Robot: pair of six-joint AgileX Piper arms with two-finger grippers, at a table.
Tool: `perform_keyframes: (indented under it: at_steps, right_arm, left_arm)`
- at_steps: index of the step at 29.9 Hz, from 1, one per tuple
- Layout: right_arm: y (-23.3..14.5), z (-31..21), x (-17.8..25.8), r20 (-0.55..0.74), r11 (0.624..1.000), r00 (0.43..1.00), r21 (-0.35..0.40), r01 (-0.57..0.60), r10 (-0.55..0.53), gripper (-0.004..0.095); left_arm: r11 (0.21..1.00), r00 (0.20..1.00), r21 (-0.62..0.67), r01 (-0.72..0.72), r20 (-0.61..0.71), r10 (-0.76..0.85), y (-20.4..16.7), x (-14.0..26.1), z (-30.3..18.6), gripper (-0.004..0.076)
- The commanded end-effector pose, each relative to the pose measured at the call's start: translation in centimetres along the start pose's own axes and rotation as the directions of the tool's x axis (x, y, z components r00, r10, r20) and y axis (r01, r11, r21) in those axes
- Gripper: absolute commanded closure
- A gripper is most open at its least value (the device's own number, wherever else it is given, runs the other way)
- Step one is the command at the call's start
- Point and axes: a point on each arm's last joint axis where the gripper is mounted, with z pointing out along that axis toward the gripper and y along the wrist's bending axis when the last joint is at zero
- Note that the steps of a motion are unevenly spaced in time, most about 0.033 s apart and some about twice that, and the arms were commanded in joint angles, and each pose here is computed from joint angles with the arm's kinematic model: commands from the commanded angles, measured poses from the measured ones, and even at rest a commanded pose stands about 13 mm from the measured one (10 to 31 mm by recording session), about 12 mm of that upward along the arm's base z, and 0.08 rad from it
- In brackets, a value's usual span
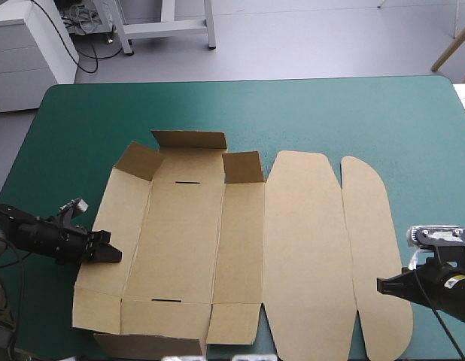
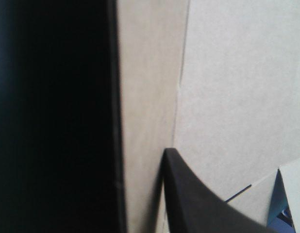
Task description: Fold the box
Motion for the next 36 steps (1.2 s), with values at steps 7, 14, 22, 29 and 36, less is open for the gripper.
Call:
perform_keyframes:
  at_steps: [7, 14, 22, 29, 36]
  right_arm:
    - [0.0, -0.6, -0.9, 0.061, 1.0, 0.998, 0.011, 0.008, -0.008, 0.0927]
    - [0.0, -0.6, -0.9, 0.061, 1.0, 0.998, 0.011, 0.008, -0.008, 0.0927]
    - [0.0, -0.6, -0.8, 0.054, 1.0, 0.999, 0.009, 0.008, -0.008, 0.0927]
    - [0.0, -0.6, -0.8, 0.054, 1.0, 0.999, 0.009, 0.008, -0.008, 0.0927]
    - [0.0, -0.6, -0.8, 0.052, 1.0, 0.999, 0.008, 0.008, -0.008, 0.0928]
  left_arm:
    - [0.999, 0.997, 0.04, -0.031, -0.072, 0.034, -1.1, 0.7, -0.4, 0.0733]
    - [0.998, 0.998, 0.055, -0.028, -0.053, 0.031, -1.3, 0.5, -0.5, 0.0733]
    - [0.967, 0.967, -0.028, -0.252, 0.044, 0.253, -5.8, -2.4, -3.3, 0.0734]
    - [0.847, 0.853, -0.229, -0.479, 0.107, 0.511, -12.7, -6.2, -7.1, 0.0734]
    - [0.511, 0.599, -0.516, -0.688, -0.005, 0.801, -21.3, -7.8, -7.7, 0.0734]
